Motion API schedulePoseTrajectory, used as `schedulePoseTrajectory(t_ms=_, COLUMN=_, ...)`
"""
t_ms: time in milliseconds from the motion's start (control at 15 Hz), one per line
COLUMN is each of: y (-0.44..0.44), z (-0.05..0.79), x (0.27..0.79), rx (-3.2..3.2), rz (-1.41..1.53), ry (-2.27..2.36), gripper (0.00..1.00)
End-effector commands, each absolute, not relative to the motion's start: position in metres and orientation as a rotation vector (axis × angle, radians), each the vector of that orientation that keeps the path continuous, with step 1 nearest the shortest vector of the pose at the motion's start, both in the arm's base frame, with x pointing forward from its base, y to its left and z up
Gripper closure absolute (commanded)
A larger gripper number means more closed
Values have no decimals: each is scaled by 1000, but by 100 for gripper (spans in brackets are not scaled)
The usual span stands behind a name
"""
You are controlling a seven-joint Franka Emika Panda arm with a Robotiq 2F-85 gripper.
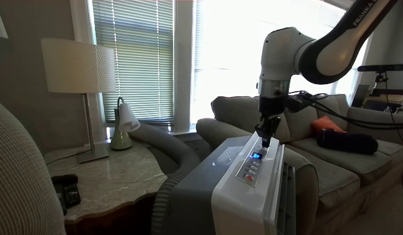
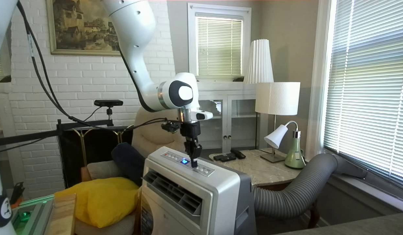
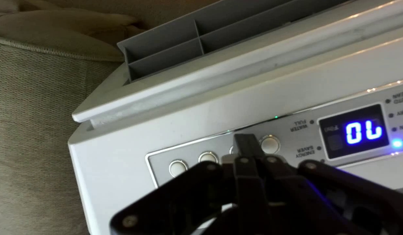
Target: Press the second button from the right on the air conditioner.
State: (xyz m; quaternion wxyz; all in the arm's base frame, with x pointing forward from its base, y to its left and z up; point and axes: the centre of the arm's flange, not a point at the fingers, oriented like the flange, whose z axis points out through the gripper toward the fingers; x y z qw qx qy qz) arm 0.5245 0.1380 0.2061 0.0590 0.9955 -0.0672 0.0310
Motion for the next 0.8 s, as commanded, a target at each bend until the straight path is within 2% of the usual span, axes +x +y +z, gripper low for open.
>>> schedulePoseTrajectory(t_ms=0, y=139, z=199, x=533, rx=3013, rz=118, ry=-209, gripper=100)
schedulePoseTrajectory(t_ms=400, y=143, z=186, x=534, rx=2989, rz=76, ry=-192, gripper=100)
schedulePoseTrajectory(t_ms=733, y=132, z=217, x=522, rx=3013, rz=86, ry=-191, gripper=100)
